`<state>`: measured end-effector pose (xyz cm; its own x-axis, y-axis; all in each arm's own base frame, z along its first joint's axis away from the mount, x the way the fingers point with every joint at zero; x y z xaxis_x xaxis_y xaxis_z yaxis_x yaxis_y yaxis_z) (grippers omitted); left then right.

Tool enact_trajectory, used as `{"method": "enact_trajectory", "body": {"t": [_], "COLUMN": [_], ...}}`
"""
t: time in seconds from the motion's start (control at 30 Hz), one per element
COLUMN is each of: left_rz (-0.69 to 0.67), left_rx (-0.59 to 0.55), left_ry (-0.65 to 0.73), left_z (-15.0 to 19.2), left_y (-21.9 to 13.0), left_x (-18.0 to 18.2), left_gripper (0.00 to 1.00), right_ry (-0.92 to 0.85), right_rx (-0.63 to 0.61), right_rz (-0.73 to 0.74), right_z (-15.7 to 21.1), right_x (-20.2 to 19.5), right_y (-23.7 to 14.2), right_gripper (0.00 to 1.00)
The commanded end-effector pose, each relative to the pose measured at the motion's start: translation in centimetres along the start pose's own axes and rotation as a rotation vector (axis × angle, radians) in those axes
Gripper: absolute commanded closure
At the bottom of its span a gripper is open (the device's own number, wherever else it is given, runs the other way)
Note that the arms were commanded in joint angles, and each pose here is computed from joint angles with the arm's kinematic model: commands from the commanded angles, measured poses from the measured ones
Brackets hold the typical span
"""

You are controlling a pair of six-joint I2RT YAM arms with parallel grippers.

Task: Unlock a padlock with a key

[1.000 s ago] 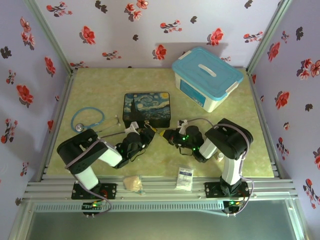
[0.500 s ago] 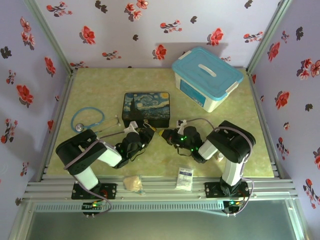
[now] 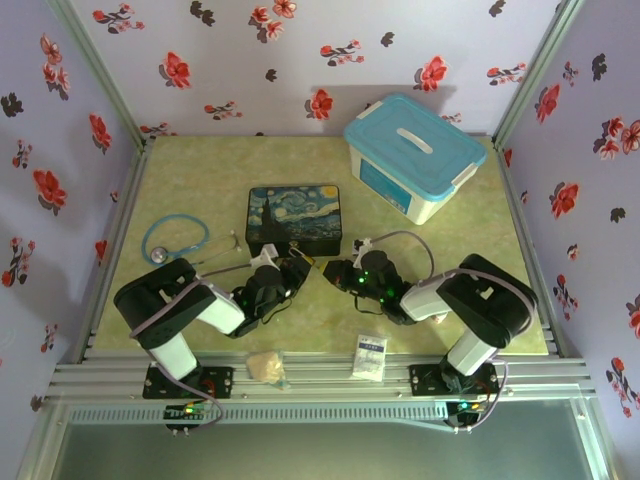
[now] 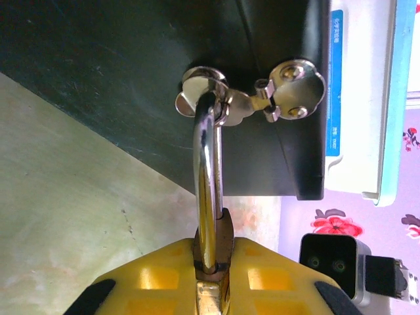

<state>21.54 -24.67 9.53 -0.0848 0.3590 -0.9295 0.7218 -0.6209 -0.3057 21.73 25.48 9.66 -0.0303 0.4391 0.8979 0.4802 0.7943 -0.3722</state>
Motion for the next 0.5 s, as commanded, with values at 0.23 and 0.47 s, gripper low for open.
{"method": "enact_trajectory", "body": {"t": [0.23, 0.47], "left_rz": [0.126, 0.169], "left_rx": [0.097, 0.122], "left_ry": [-0.031, 0.012], "left_z": [1.6, 2.1], "left_y": [0.4, 0.9], "left_x": [-2.9, -4.1], "left_gripper": [1.00, 1.00], "right_ry": [-0.064, -0.283], "right_rx": [-0.095, -0.076], "right_rz": [-0.053, 0.043], "right_z": [0.5, 0.8], "right_x": [1.7, 2.9], "right_y": [0.4, 0.1], "right_gripper": [1.00, 1.00]}}
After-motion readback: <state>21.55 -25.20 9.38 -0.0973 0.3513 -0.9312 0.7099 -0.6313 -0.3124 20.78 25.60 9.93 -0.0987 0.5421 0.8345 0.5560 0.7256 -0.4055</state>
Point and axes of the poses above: each hand's point on the last joint's axis, 136 mm out from that joint toward the fingers, its own y axis out along the fingers, its own x axis along the line the jaws close on, z = x × y, the point moved 7 cm from there along -y, back along the fingers, and after that the axes turned 3 degrees about y, right-handed, at the moved point
